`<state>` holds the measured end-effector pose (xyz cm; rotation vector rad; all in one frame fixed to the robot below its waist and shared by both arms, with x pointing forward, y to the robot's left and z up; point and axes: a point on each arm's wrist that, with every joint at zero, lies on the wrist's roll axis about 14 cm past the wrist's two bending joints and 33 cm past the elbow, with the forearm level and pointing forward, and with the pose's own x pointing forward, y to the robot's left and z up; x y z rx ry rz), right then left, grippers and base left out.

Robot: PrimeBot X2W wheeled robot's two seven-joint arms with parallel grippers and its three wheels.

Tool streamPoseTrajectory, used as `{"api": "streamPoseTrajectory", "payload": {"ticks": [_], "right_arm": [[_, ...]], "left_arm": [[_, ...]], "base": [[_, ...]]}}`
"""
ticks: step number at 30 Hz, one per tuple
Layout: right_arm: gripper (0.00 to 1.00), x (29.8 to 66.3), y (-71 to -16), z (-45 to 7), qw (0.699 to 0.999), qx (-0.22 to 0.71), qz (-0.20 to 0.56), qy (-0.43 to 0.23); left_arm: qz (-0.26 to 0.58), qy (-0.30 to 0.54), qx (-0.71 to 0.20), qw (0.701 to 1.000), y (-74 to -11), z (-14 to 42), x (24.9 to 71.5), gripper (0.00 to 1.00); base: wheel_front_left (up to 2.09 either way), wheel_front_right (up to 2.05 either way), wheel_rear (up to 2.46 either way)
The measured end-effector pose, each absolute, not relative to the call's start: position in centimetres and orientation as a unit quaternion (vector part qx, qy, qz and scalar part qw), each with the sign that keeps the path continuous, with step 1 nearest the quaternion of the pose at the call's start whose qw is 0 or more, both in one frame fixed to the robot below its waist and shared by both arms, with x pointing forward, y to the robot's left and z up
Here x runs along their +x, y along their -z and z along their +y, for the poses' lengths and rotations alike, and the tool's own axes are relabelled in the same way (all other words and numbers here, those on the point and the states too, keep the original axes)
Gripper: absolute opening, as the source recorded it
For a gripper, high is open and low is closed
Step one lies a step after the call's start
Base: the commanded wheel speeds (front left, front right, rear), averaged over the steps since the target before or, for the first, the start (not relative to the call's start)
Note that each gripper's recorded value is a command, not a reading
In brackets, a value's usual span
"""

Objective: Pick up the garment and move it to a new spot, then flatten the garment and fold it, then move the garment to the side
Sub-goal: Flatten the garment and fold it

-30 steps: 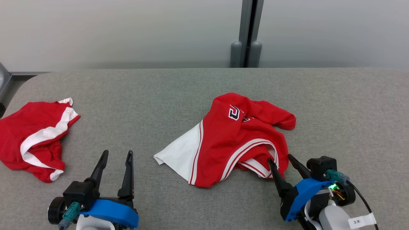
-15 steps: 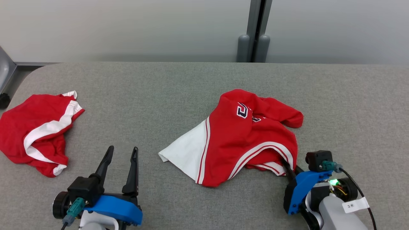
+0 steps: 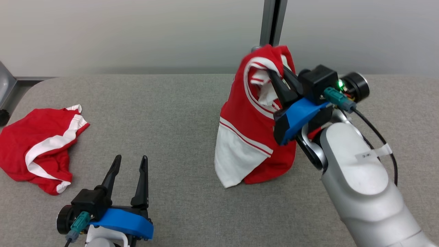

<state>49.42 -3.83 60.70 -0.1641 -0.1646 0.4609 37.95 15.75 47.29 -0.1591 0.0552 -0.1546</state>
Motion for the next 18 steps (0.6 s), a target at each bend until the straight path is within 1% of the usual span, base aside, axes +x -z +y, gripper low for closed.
{"api": "streamPoseTrajectory", "payload": {"ticks": [2, 7, 11, 13, 15, 18], "right_arm": [[0.0, 49.5, -64.0, -2.1, 0.958, -0.061, -0.12, -0.252], [0.0, 50.1, -71.4, 0.2, 0.932, -0.079, -0.205, -0.287], [0.0, 49.3, -76.7, 1.8, 0.908, -0.07, -0.269, -0.313], [0.0, 49.1, -78.6, 1.7, 0.901, -0.063, -0.292, -0.315], [0.0, 49.3, -79.3, 0.7, 0.902, -0.054, -0.299, -0.305], [0.0, 50.6, -78.6, -1.9, 0.916, -0.049, -0.285, -0.277]], "left_arm": [[0.028, 0.075, -0.079, 0.994, -47.2, 15.9, 38.1, 1.0], [0.023, 0.066, -0.078, 0.995, -47.4, 16.4, 38.3, 1.0], [0.019, 0.059, -0.079, 0.995, -47.6, 16.7, 38.4, 1.0], [0.019, 0.058, -0.078, 0.995, -47.6, 16.9, 38.4, 1.0], [0.019, 0.056, -0.079, 0.995, -47.6, 17.0, 38.4, 1.0], [0.018, 0.054, -0.077, 0.995, -47.5, 17.1, 38.5, 1.0]], "base": [[0.0, 0.0, 0.0], [0.0, 0.0, 0.0], [0.0, 0.0, 0.0], [0.0, 0.0, 0.0], [0.0, 0.0, 0.0], [0.0, 0.0, 0.0]]}}
